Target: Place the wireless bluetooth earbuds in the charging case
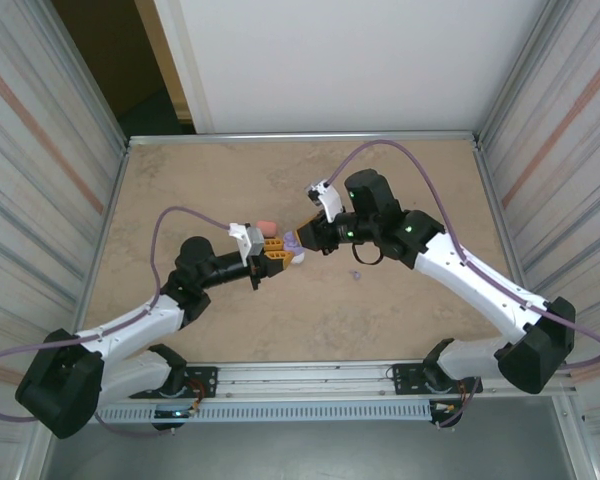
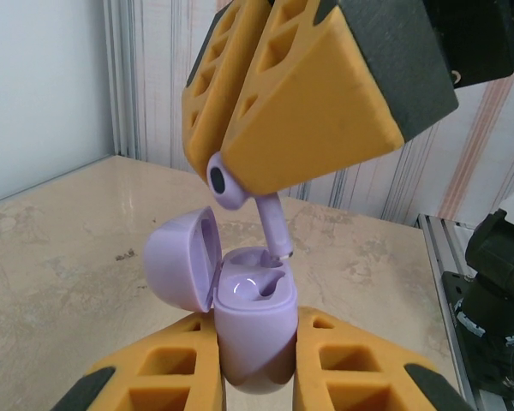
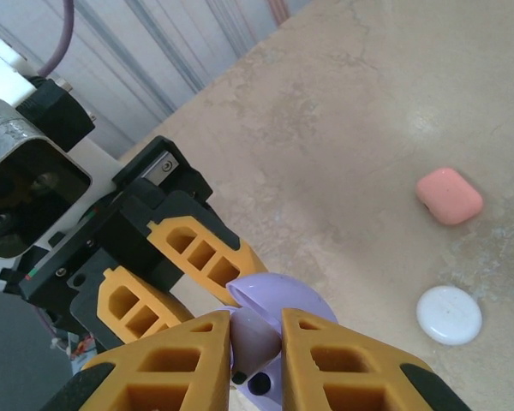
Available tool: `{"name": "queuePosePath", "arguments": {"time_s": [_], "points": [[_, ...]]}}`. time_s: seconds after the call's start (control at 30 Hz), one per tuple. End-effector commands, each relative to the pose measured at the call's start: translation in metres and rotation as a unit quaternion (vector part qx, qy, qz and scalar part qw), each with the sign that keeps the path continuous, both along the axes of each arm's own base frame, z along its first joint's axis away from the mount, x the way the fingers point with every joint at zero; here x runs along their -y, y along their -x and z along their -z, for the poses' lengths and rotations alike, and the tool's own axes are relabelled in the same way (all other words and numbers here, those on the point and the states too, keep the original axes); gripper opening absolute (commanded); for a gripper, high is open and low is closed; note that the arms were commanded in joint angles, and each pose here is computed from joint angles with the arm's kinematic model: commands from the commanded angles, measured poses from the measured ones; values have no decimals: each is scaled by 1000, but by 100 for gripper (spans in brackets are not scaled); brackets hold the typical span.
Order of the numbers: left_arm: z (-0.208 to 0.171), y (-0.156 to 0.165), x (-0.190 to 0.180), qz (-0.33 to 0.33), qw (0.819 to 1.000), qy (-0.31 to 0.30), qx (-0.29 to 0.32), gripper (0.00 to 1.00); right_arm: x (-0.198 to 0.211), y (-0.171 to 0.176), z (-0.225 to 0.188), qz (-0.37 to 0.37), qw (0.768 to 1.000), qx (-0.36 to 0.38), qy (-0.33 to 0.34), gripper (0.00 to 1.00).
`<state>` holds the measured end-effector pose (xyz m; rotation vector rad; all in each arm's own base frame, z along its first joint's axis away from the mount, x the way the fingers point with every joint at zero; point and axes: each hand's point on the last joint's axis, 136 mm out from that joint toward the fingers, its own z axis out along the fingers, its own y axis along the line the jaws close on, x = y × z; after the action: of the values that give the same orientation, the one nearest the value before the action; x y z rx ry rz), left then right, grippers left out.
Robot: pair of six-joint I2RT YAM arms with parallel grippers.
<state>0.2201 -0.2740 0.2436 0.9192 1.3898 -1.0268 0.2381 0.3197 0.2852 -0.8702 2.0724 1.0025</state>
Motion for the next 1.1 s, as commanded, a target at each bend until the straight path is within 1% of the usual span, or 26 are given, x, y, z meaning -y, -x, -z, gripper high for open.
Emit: {"name": "queuePosePath", "arguments": {"time_s": [0.0, 0.5, 0.73, 0.93, 1.07], "points": [[-22, 4, 5, 14, 999, 22, 24, 0, -6, -3, -13, -5, 1000, 31, -5, 20], [-23, 4, 5, 13, 999, 23, 23, 0, -10, 2, -2, -24, 999, 21, 5, 21], [-23, 4, 5, 13, 999, 23, 23, 0, -12, 7, -4, -36, 999, 16, -1, 26], [-23, 4, 4, 13, 999, 24, 24, 0, -11, 6, -15, -34, 999, 25, -11, 29], [-23, 4, 4, 11, 999, 23, 27, 0, -5, 6, -29, -23, 999, 40, -19, 34]]}}
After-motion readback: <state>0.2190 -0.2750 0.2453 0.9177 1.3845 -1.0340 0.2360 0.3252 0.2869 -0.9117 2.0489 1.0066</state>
